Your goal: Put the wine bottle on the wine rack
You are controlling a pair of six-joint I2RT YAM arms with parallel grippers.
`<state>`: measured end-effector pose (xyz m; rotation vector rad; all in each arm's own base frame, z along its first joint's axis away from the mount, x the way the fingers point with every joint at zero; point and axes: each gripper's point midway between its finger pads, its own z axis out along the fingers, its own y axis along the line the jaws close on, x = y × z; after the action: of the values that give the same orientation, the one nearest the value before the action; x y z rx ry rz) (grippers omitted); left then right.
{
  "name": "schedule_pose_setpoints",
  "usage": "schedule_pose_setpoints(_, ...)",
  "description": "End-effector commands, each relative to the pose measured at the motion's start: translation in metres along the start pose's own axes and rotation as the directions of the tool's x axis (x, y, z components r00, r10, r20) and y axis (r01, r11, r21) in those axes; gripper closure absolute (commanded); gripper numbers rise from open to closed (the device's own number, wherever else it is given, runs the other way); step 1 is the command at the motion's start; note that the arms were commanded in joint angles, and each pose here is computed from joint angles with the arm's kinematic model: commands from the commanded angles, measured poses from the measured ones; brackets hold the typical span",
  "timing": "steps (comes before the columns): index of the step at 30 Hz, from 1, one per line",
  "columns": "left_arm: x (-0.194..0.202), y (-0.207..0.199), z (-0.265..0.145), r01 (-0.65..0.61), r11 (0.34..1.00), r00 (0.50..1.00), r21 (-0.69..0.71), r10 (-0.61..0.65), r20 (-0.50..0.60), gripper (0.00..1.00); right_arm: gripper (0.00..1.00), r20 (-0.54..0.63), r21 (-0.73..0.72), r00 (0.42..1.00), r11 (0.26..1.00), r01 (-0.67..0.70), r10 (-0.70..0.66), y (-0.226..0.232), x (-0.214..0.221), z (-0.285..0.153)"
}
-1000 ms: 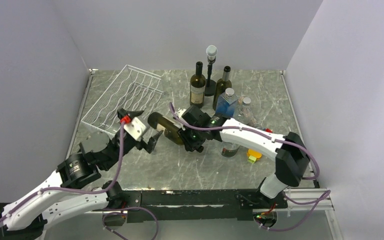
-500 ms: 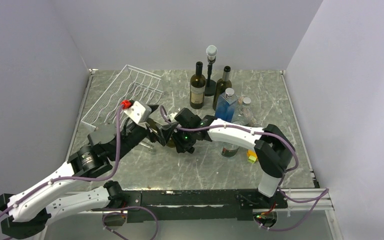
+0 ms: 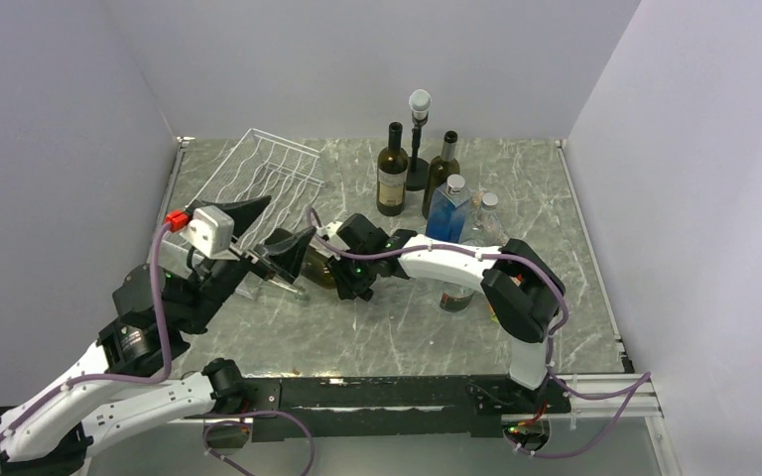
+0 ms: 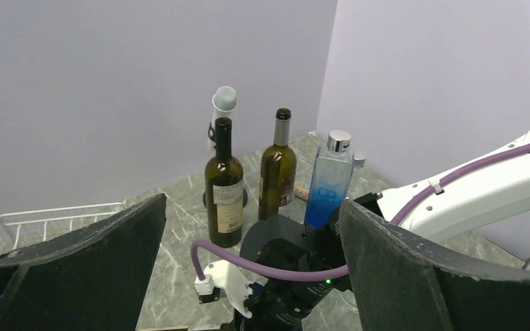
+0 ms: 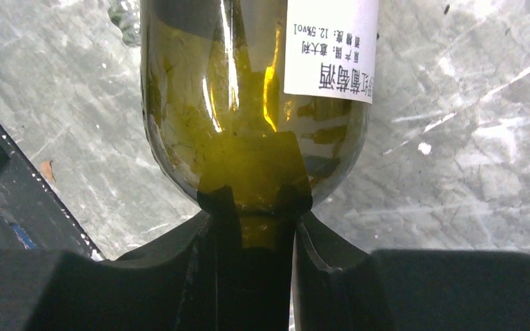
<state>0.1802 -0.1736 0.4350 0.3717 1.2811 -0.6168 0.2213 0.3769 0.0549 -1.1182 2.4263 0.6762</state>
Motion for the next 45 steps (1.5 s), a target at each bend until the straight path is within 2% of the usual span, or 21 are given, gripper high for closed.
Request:
schedule_pose_setpoints(1,-0.015,0.014,-0.007,-0.003,0.998,0.998,-0.058,0.006,0.057,0.01,1.0,0.291,-0.07,0.952,0.99,0.122,-0.097,0.028,-0.085,-0.02)
schedule_pose_setpoints(11,-0.02,0.025,-0.016,0.061,0.992,0.995,-0.112,-0.052,0.081,0.01,1.0,0.379,-0.042,0.915,0.986,0.164,-0.136,0.024,-0.114,0.006)
schedule_pose_setpoints(19,-0.025,0.034,-0.023,0.117,0.98,0.991,-0.161,-0.106,0.078,0.01,1.0,0.484,-0.029,0.854,0.972,0.233,-0.19,0.026,-0.148,0.024)
schedule_pose_setpoints(27,-0.024,0.046,-0.031,0.161,0.961,0.986,-0.223,-0.148,0.075,0.01,1.0,0.495,-0.026,0.843,0.966,0.257,-0.21,0.03,-0.179,0.039)
schedule_pose_setpoints(40,-0.017,0.058,-0.04,0.194,0.938,0.981,-0.289,-0.18,0.072,0.01,1.0,0.475,0.01,0.846,0.963,0.27,-0.242,0.037,-0.195,0.063)
schedule_pose_setpoints(45,-0.014,0.063,-0.043,0.19,0.93,0.982,-0.315,-0.18,0.061,0.01,1.0,0.445,0.025,0.864,0.967,0.252,-0.237,0.037,-0.201,0.073)
